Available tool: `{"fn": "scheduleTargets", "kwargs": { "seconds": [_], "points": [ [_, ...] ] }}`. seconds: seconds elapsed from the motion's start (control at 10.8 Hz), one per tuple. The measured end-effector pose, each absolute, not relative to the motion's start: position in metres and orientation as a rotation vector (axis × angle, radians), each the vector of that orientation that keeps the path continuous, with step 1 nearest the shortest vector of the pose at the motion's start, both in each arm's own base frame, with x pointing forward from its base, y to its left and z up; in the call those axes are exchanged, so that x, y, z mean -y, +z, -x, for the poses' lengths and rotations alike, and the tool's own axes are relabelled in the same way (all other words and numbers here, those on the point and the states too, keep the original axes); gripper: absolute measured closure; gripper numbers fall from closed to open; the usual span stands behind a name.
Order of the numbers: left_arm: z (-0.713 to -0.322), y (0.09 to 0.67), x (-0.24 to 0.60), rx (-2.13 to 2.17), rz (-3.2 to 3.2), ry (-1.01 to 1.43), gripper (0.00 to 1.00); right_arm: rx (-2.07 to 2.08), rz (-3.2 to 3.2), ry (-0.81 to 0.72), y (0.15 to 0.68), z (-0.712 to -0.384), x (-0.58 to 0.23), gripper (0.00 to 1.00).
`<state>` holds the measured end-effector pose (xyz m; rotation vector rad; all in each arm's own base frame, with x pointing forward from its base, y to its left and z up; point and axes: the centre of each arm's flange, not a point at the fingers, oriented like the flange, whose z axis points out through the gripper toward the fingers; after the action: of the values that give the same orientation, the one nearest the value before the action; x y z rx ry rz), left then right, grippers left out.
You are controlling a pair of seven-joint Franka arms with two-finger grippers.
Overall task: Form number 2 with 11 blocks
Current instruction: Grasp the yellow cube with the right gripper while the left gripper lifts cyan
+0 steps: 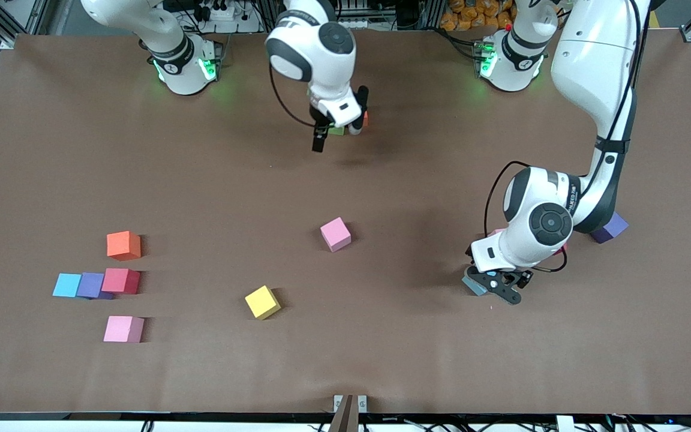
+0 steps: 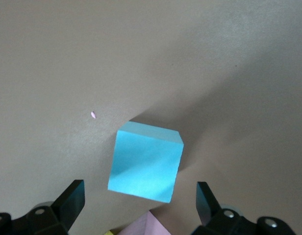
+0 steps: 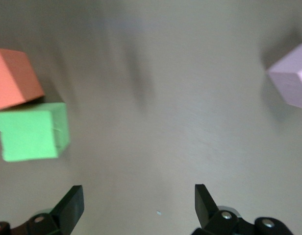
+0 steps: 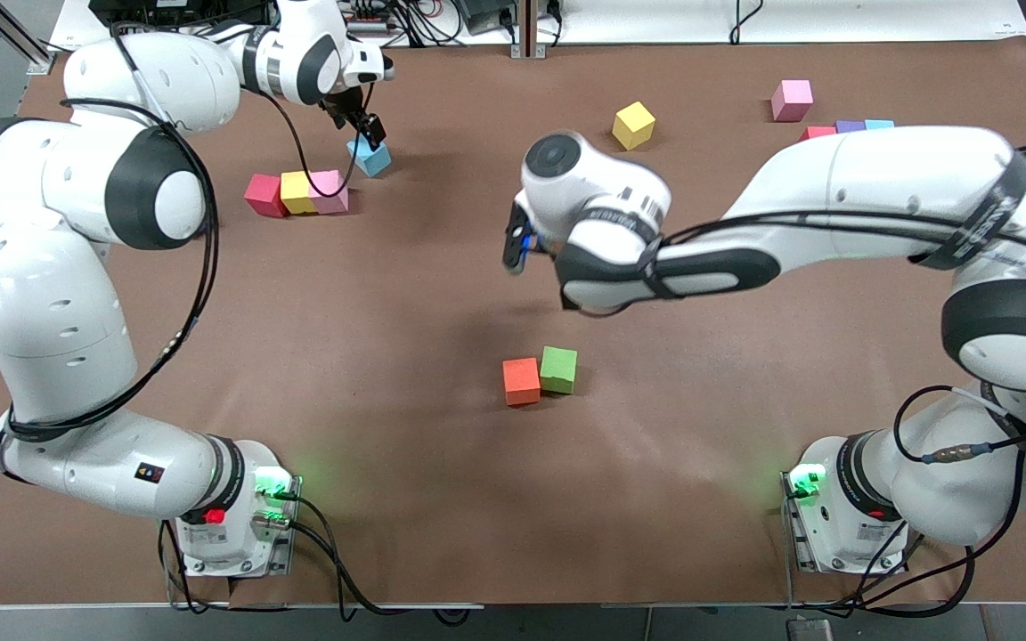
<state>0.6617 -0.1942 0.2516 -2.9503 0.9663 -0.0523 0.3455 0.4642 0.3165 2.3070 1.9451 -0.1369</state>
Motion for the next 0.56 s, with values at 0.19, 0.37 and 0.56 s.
{"fn": "scheduleTargets", "kwargs": {
  "seconds": [0.19,0.37,0.56],
  "points": [
    [-0.661,0.241,0.198,-0.992,2.941,-0.044,0.0,-1.898,-2.357,-0.12,0.328,-0.392,-0.429,0.0],
    [-0.662,0.239,0.199,-1.03,2.927,-0.048,0.0,-1.792,-2.452,-0.1,0.337,-0.447,-0.381,0.0],
    [-0.663,0.238,0.2,-1.052,2.918,-0.062,0.0,-1.675,-2.543,-0.065,0.348,-0.492,-0.337,0.0]
  ]
}}
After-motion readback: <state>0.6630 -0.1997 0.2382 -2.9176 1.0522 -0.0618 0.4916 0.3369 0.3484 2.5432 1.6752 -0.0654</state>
